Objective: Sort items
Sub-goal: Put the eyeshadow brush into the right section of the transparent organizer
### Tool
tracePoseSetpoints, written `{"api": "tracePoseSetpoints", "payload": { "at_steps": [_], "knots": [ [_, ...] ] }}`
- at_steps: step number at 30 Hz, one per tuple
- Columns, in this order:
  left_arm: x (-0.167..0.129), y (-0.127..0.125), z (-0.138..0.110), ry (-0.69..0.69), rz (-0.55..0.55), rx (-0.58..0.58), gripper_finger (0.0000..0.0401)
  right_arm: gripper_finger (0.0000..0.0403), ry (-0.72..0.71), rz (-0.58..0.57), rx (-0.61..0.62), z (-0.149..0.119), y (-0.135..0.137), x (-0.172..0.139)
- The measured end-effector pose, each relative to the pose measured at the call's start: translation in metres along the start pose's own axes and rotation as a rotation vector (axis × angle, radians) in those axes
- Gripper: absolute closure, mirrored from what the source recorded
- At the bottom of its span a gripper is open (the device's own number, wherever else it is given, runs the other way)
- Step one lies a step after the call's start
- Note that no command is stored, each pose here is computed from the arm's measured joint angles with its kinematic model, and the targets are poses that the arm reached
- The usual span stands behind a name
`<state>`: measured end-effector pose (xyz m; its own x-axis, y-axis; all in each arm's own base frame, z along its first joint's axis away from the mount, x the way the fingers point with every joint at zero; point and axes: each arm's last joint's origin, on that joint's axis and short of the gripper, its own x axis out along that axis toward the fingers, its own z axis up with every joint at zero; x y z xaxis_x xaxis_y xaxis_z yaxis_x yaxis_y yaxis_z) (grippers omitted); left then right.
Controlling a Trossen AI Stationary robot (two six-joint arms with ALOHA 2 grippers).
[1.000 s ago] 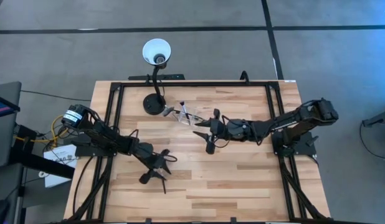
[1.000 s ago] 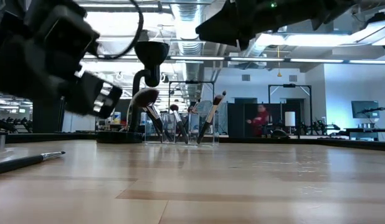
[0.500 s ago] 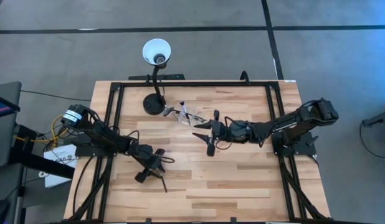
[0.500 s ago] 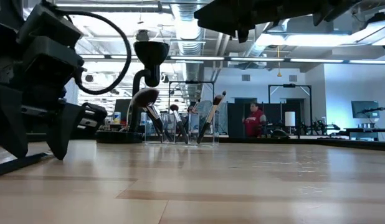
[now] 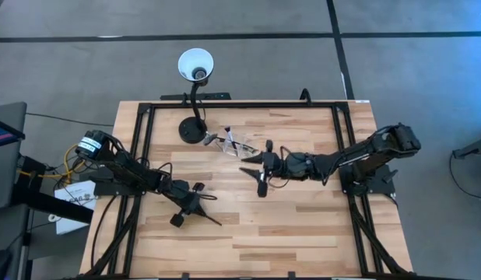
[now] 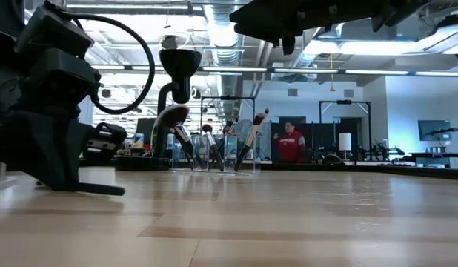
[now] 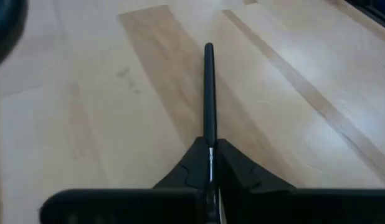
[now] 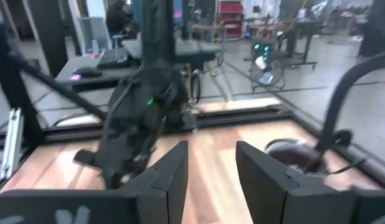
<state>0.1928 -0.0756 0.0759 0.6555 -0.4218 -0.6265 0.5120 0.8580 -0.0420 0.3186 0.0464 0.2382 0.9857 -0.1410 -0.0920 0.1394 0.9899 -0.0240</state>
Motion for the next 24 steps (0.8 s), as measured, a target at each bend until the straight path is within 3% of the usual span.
{"api": "tracePoseSetpoints", "payload": {
  "at_steps": [5, 9, 17, 24],
  "knots": [
    [0.0, 0.003, 0.005, -0.054, 0.071, -0.037, 0.0378, 0.0279, 0.048, 0.084, 0.005, -0.029, 0.022, 0.019],
    [0.002, 0.005, 0.013, -0.092, 0.099, -0.037, 0.0385, 0.0279, 0.194, 0.19, -0.034, -0.051, 0.045, 0.047],
    [0.003, 0.007, 0.019, -0.115, 0.125, -0.061, 0.0382, 0.0282, 0.709, 0.194, 0.0, -0.062, 0.071, 0.106],
    [0.003, 0.007, 0.019, -0.116, 0.139, -0.064, 0.0383, 0.0281, 0.84, 0.205, 0.026, -0.083, 0.091, 0.143]
  ]
}}
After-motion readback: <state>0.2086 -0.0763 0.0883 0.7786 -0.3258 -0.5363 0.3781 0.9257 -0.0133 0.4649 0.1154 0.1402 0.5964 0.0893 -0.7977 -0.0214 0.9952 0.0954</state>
